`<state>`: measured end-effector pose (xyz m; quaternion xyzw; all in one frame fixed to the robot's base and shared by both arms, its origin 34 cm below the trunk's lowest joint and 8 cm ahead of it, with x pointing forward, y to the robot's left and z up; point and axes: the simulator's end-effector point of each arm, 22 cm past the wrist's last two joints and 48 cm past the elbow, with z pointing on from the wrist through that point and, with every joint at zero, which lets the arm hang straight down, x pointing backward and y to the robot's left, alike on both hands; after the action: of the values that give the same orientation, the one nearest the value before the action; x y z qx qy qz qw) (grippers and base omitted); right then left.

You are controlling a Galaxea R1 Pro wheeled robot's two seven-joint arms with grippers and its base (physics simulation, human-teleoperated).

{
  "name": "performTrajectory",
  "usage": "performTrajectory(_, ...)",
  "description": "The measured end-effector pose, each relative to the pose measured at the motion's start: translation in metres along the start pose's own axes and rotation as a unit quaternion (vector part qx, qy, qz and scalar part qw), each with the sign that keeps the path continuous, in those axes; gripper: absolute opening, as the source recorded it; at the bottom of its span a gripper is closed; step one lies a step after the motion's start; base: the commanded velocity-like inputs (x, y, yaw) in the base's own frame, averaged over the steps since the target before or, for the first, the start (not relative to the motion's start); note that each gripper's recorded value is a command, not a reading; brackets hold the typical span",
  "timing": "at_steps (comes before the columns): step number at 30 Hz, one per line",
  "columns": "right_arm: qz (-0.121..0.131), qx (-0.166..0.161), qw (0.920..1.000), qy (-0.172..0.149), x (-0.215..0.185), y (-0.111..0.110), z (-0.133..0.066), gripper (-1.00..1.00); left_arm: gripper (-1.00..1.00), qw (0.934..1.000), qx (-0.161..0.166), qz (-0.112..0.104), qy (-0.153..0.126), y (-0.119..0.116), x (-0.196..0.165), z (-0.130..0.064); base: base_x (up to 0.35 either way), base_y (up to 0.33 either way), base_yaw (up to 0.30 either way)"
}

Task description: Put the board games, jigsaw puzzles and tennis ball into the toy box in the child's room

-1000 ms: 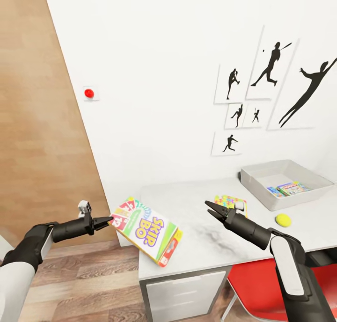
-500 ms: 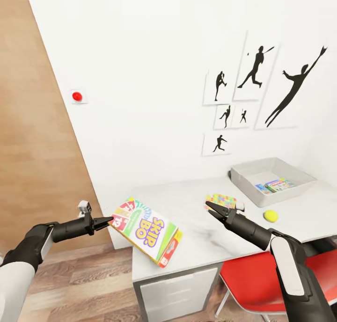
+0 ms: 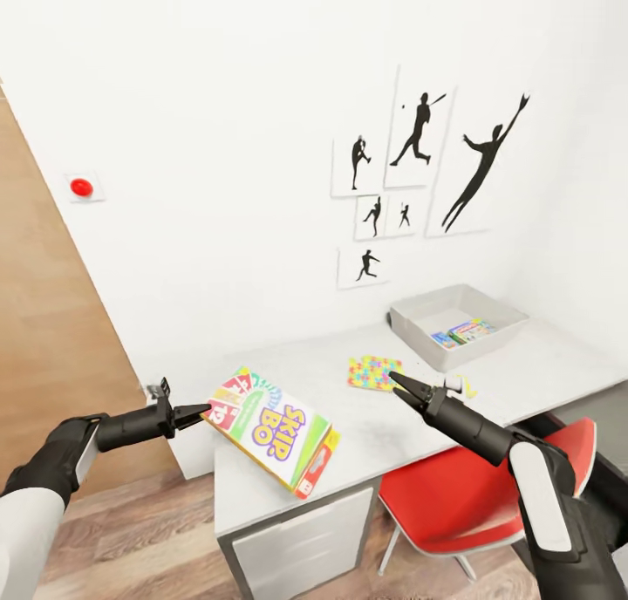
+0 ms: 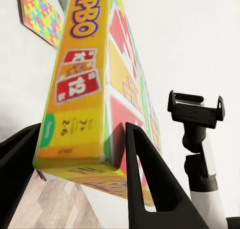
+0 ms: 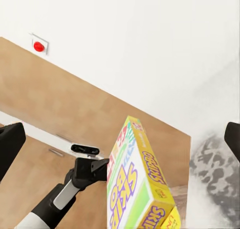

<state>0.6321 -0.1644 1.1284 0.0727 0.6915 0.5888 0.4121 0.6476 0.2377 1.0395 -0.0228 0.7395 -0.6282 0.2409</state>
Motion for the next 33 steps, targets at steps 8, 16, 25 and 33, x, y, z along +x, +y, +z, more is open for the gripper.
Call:
performTrajectory(8,0.000,0.005,0.9997,-0.023,-0.016,0.001,-0.014,1.00,-1.00,1.0000,0.000,0.000,0.001,-0.003,0.001,-0.001,0.000,0.000,-0.235)
performTrajectory(16,-0.008,0.000,0.9996,-0.028,-0.022,0.010,-0.017,1.00,-1.00,1.0000,0.002,0.003,0.000,-0.006,0.000,0.000,0.000,0.000,-0.041)
performTrajectory(25,-0.015,-0.002,0.9994,-0.030,-0.025,0.014,-0.017,1.00,-1.00,1.0000,0.001,0.006,-0.001,-0.006,-0.001,-0.001,0.000,0.000,-0.001)
performTrajectory(33,-0.015,-0.003,0.9994,-0.029,-0.024,0.014,-0.017,1.00,-1.00,1.0000,0.000,0.006,-0.001,-0.006,-0.002,-0.002,0.000,0.000,0.000)
